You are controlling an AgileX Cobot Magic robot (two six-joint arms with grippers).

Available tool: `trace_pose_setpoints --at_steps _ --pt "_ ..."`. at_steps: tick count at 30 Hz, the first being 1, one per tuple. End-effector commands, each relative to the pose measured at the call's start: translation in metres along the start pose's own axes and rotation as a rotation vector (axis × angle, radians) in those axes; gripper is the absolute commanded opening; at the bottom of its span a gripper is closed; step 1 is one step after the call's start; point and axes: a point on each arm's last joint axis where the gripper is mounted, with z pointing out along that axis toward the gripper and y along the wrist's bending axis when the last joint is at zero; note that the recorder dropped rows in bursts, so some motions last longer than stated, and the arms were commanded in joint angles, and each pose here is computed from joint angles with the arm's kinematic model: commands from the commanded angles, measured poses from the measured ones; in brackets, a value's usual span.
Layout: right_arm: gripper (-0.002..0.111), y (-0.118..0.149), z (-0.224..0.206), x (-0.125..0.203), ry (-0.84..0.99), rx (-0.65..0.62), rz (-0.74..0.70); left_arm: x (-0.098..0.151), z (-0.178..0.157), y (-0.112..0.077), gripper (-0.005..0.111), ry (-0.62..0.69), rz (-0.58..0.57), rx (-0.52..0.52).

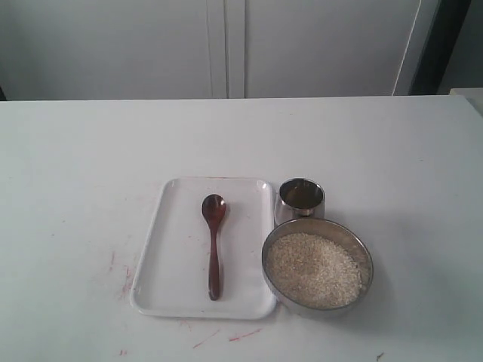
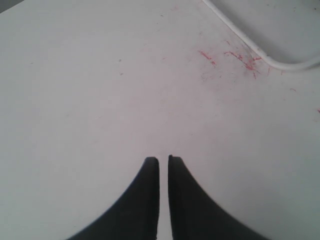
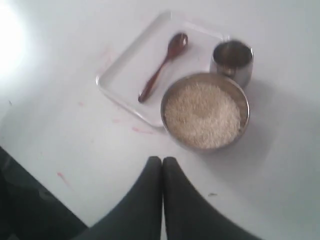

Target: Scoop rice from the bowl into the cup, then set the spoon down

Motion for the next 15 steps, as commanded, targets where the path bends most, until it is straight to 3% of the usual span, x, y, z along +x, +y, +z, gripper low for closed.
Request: trace_pose_setpoints --at_steps 1,7,15 --pt "0.000 -0.001 -0.015 -0.001 -0.148 -0.047 0.005 0.007 0.001 -0.002 0.014 0.055 -0.009 0.021" --pt "0.000 -0.003 -0.023 0.003 -0.183 -0.058 0.008 0.007 0.001 -0.002 0.014 0.055 -0.009 0.021" --pt "0.000 -0.012 -0.027 0.001 -0.265 0.019 -0.068 0.007 0.001 -0.002 0.014 0.055 -0.009 0.021"
